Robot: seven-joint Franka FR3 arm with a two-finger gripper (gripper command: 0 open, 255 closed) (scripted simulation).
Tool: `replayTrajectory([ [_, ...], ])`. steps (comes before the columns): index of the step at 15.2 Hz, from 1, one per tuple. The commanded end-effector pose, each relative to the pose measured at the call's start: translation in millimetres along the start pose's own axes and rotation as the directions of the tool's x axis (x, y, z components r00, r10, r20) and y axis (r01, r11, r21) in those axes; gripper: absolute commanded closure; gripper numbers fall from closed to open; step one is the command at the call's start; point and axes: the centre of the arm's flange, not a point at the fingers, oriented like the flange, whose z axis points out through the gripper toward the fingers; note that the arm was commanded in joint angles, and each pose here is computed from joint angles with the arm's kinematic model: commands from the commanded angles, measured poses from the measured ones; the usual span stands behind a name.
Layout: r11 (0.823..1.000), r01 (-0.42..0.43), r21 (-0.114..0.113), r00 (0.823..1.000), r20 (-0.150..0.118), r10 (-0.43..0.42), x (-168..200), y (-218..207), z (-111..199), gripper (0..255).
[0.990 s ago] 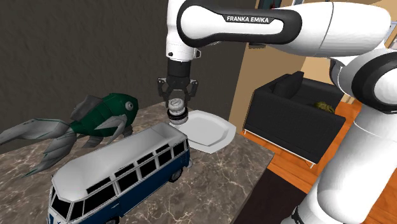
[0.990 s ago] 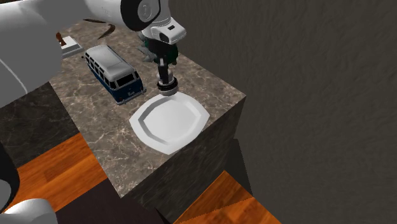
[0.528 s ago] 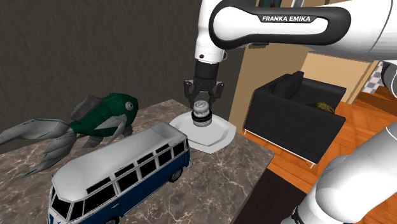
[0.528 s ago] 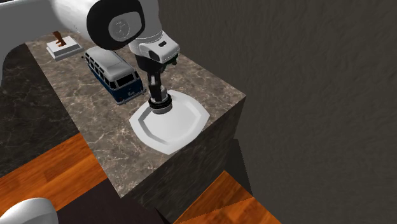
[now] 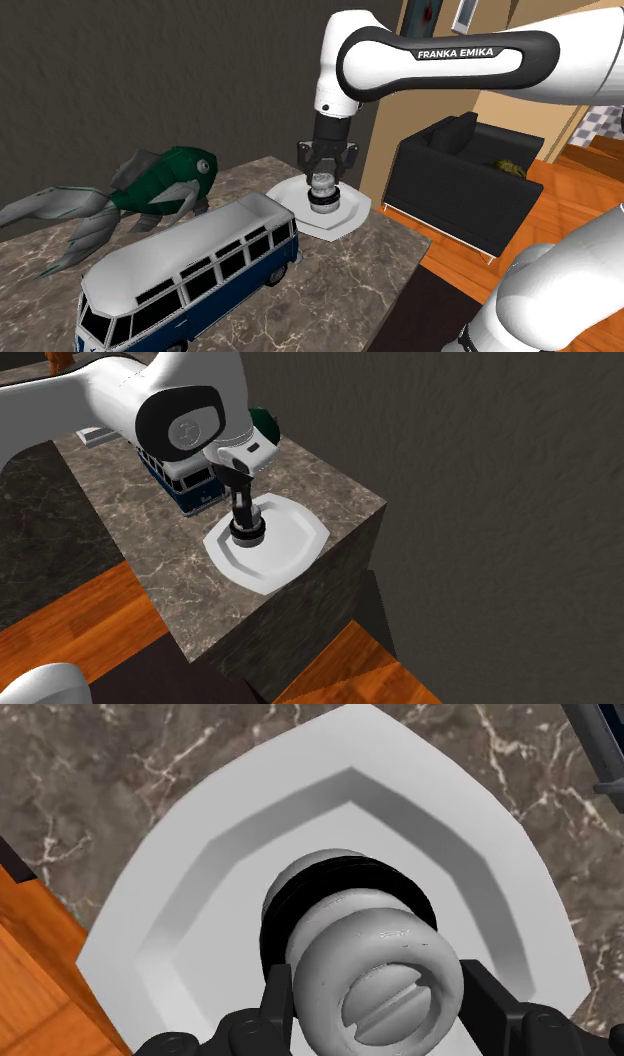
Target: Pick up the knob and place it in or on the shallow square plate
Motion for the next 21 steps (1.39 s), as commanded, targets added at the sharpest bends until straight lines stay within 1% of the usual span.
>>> replayTrajectory([
  [1,1.000,0.000,0.000,1.000,-0.001,0.000,1,0,11,255],
  [7,1.000,0.000,0.000,1.000,-0.001,0.000,1,1,44,255],
  [15,1.000,0.000,0.000,1.000,-0.001,0.000,1,1,44,255],
  [16,1.000,0.000,0.000,1.000,-0.001,0.000,1,1,44,0],
  [21,1.000,0.000,0.000,1.000,-0.001,0.000,1,1,44,0],
])
